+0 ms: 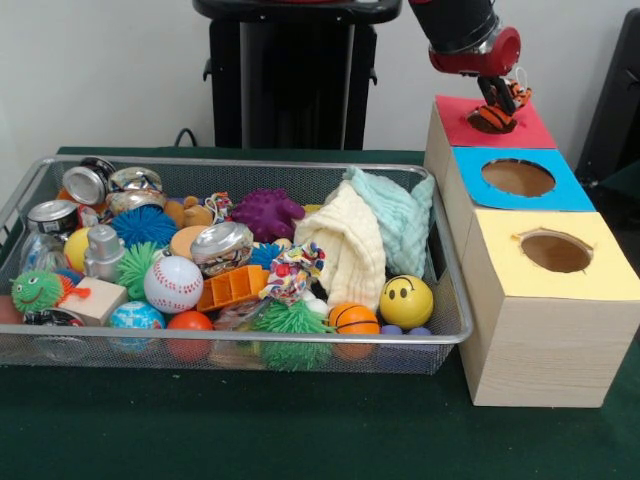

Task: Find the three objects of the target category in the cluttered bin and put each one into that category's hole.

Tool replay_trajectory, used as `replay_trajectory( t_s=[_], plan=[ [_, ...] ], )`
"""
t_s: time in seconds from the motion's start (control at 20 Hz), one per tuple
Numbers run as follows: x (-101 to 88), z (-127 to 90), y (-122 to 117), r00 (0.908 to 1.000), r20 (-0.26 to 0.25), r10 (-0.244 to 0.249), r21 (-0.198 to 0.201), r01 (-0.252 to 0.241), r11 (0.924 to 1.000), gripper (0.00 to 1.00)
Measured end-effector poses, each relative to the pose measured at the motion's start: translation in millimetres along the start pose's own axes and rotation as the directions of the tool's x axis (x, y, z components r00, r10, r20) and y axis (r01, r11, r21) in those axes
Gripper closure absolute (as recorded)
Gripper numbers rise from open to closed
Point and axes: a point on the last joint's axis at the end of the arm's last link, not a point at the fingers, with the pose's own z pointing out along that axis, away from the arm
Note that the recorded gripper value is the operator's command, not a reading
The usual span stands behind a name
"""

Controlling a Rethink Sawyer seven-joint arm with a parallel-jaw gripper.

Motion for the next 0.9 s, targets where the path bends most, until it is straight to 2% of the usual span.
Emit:
replay_trajectory(
  t_s=[0.2,0.25,0.6,0.9],
  plan=[
    [-1.8,2,0,1.0,-0.001,-0.006,-0.003,0.006,1.0,1.0],
    [-5.2,3,1,0.9999,0.005,-0.01,-0.006,0.01,0.9999,0.0],
    [-13.2,4,3,0.9995,0.026,-0.016,-0.008,0.016,0.9998,0.0],
    [-14.1,6,2,0.9993,0.033,-0.016,0.008,0.016,0.9998,0.0]
  ],
)
